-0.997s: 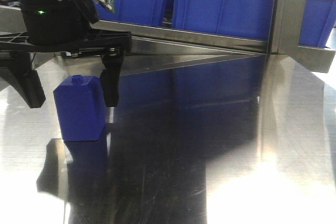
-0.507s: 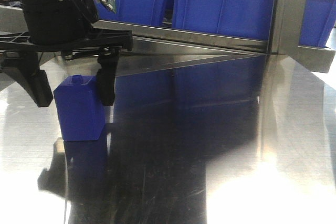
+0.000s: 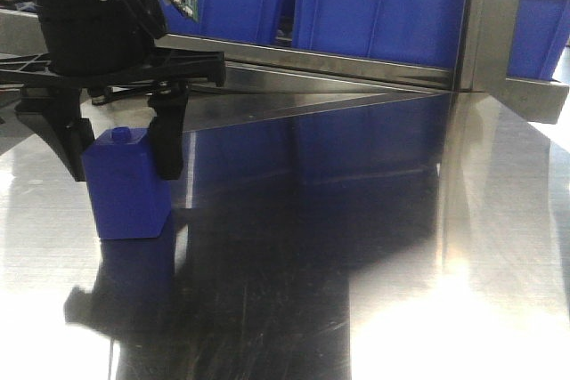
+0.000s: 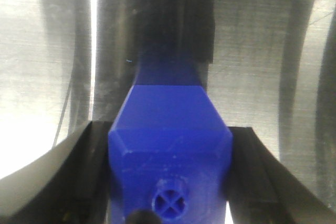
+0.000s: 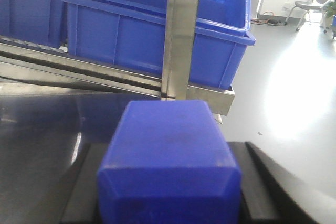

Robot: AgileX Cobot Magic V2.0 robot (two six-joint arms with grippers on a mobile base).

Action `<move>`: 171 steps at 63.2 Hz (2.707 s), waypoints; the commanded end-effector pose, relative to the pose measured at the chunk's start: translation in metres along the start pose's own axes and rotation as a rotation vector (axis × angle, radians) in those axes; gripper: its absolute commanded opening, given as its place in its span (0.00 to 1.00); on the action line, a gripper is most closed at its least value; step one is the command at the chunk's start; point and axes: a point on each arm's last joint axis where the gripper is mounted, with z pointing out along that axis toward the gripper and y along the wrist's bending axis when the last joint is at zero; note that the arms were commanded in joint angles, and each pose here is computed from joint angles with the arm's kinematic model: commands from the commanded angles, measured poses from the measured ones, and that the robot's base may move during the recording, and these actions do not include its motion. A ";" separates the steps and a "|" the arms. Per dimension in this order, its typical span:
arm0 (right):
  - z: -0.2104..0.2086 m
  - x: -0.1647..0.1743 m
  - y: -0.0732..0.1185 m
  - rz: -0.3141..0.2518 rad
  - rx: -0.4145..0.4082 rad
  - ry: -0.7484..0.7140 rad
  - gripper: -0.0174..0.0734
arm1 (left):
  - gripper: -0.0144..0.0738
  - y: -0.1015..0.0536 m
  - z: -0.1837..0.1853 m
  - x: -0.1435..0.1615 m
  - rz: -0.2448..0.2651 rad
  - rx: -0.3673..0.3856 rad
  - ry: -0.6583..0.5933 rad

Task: Pick and sort blue part to right shelf
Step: 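Close the left gripper on the bottle and lift it up, then raise both held bottles clear of the table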

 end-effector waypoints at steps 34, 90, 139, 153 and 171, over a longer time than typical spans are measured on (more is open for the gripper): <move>-0.003 -0.019 0.000 -0.017 0.004 -0.126 0.63 | 0.60 0.021 -0.095 0.040 0.440 0.322 -0.481; -0.003 -0.019 0.000 -0.017 0.004 -0.125 0.63 | 0.60 0.155 -0.109 0.137 0.072 0.212 -1.296; -0.003 -0.019 0.000 -0.017 0.004 -0.125 0.63 | 0.60 0.179 -0.127 0.199 0.076 0.059 -1.550; -0.003 -0.019 0.000 -0.017 0.004 -0.125 0.63 | 0.60 0.179 -0.127 0.199 0.076 0.059 -1.550; -0.003 -0.019 0.000 -0.017 0.004 -0.125 0.63 | 0.60 0.179 -0.127 0.199 0.076 0.059 -1.550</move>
